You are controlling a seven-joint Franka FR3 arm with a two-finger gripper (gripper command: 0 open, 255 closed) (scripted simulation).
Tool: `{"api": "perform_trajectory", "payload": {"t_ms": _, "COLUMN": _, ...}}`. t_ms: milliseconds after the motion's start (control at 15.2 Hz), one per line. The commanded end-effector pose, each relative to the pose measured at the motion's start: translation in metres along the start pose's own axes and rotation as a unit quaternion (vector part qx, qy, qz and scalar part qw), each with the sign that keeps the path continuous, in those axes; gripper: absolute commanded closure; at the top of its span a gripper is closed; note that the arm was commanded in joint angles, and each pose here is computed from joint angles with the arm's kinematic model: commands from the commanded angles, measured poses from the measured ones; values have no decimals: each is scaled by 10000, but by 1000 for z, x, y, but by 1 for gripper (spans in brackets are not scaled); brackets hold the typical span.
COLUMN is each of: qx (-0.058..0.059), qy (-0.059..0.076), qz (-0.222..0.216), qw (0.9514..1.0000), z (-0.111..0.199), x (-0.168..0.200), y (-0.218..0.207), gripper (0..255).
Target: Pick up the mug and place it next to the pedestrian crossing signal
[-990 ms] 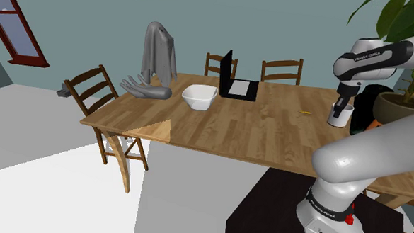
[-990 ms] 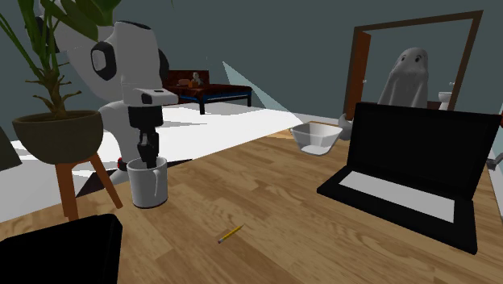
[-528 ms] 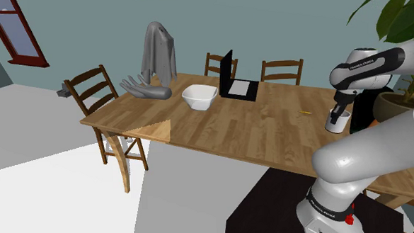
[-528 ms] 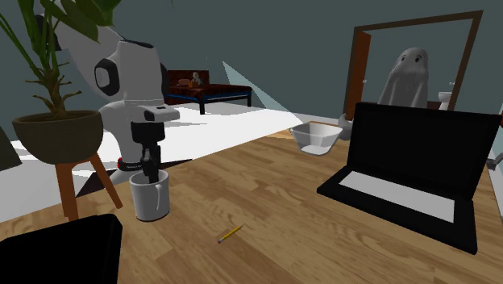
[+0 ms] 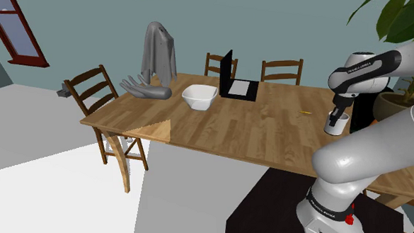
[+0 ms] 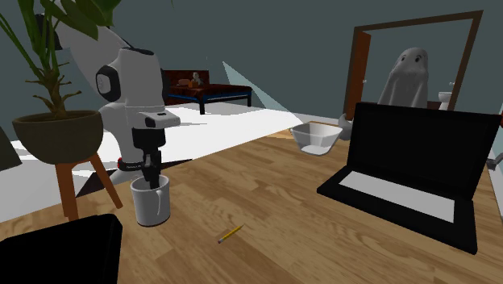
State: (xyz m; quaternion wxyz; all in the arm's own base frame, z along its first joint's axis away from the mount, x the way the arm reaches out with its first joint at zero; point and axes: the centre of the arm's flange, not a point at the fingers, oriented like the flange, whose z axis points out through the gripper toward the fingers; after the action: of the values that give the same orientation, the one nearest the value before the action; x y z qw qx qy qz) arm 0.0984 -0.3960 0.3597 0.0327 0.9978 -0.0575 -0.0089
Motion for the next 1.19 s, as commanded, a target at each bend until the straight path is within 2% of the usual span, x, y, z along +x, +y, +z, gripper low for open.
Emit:
{"api": "perform_trajectory", "payload": {"t_ms": 0, "qx": -1, "qy": 1, "qz": 0, "qw": 10000, "z": 0, "x": 0, "y": 0, "gripper": 255}}
{"api": "perform_trajectory", "payload": {"t_ms": 66, "qx": -1, "qy": 1, "qz": 0, "qw": 10000, "z": 0, "x": 0, "y": 0, "gripper": 0}}
{"api": "perform_trajectory", "payload": {"t_ms": 396, "qx": -1, "qy": 1, "qz": 0, "qw": 10000, "z": 0, "x": 0, "y": 0, "gripper": 0}}
{"api": "perform_trajectory", "payload": {"t_ms": 660, "qx": -1, "qy": 1, "qz": 0, "qw": 10000, "z": -50, "x": 0, "y": 0, "gripper": 0}}
{"api": "perform_trajectory", "payload": {"t_ms": 1122, "qx": -1, "qy": 1, "qz": 0, "qw": 10000, "z": -50, "x": 0, "y": 0, "gripper": 0}}
